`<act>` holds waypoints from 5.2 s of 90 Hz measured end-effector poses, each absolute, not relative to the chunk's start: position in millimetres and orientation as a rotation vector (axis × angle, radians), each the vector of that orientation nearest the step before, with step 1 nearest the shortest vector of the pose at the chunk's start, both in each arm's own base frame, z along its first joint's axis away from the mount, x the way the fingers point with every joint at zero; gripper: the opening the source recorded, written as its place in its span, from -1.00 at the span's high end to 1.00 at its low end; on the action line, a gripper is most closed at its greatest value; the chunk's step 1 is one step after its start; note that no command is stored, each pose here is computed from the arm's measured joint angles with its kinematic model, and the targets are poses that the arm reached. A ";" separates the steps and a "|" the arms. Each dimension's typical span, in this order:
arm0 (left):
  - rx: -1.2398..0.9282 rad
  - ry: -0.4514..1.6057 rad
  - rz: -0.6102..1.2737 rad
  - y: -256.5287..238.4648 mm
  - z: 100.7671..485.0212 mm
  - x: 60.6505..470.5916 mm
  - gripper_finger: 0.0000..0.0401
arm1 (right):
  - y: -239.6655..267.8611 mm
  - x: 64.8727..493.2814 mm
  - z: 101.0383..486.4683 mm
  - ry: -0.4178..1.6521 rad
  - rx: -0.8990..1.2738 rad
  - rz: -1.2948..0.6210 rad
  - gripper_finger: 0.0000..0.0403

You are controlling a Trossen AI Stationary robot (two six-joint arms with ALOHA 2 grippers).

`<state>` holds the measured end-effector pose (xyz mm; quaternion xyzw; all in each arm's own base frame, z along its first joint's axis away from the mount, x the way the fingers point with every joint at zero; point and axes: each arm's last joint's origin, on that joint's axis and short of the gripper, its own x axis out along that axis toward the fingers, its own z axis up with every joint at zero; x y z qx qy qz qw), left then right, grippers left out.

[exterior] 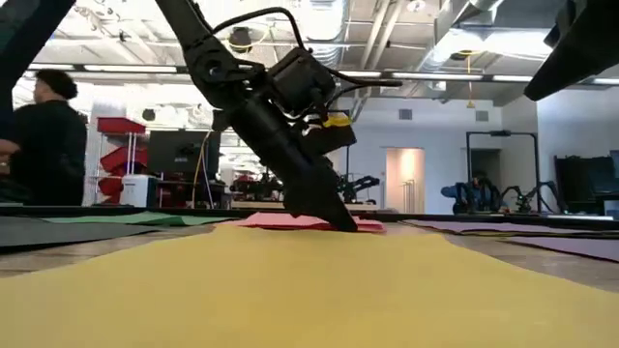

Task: Organize paper
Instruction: Adjust the stacked pink papers, then stack the violet paper on top of the violet paper

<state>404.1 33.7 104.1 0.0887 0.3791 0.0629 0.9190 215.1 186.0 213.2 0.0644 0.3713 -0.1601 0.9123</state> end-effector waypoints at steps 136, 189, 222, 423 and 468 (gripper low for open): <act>0.200 0.763 0.063 -1.6 135.8 412.4 1.00 | 188.9 212.6 213.4 0.766 0.126 -0.316 1.00; 0.302 1.210 0.209 -12.3 115.7 356.0 1.00 | 188.7 212.5 213.3 0.767 0.123 -0.317 1.00; 0.088 0.862 -0.031 -20.2 164.7 358.0 1.00 | 180.9 208.2 210.6 0.725 0.015 -0.408 1.00; -0.145 0.271 -0.186 6.4 135.2 299.2 1.00 | 34.4 231.4 131.7 1.161 -0.212 -0.433 0.49; -0.142 0.292 -0.187 6.3 133.3 298.6 1.00 | 35.7 228.6 129.6 1.187 -0.207 -0.441 0.49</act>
